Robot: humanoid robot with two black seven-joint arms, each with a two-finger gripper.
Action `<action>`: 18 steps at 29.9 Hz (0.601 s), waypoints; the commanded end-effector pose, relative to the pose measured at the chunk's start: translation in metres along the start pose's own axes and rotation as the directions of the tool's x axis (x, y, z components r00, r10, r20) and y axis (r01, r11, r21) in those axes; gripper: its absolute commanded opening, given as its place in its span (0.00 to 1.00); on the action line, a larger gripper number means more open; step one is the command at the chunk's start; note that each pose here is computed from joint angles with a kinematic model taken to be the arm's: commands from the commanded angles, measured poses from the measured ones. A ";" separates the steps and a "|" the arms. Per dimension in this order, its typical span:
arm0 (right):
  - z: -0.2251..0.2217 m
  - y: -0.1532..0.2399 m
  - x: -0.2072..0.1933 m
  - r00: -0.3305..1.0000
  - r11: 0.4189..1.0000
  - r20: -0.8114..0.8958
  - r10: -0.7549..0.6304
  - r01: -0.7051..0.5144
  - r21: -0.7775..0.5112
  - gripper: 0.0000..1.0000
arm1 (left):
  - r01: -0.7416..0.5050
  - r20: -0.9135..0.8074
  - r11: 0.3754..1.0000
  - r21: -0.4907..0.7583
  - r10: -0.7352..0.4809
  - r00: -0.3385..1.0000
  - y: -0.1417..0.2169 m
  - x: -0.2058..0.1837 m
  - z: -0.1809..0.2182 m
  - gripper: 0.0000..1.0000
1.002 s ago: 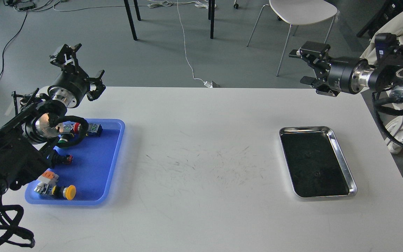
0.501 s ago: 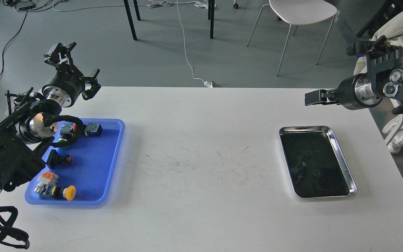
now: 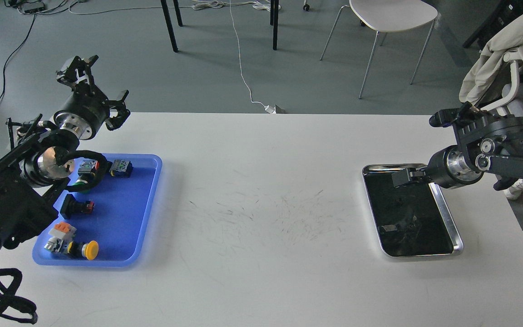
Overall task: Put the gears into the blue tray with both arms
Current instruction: 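Lower the right gripper and grasp the small black part in the steel tray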
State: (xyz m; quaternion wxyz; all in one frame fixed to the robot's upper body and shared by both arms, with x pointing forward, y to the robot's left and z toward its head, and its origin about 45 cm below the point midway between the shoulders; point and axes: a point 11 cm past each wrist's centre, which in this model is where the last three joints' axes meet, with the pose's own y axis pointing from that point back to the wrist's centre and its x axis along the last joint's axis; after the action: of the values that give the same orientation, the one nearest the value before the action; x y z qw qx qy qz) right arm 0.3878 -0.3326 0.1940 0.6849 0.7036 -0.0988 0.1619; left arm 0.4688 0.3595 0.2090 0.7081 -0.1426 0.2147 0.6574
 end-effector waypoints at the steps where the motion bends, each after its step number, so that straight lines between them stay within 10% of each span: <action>1: -0.001 -0.005 -0.004 1.000 1.000 -0.004 -0.014 0.014 0.001 0.98 | 0.000 0.000 1.000 -0.001 0.000 1.000 0.001 0.001 0.000 0.98; 18: -0.026 -0.026 -0.004 0.994 0.999 -0.092 -0.052 0.051 -0.020 0.85 | -0.008 0.011 1.000 -0.008 0.008 1.000 0.003 0.008 0.007 0.98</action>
State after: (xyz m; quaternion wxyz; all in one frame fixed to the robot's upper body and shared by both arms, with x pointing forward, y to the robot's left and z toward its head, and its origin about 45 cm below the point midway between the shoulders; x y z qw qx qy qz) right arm 0.3899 -0.3069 0.1692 0.6982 0.6922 -0.0506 0.1755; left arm 0.4670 0.3695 0.2115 0.7061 -0.1416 0.2090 0.6616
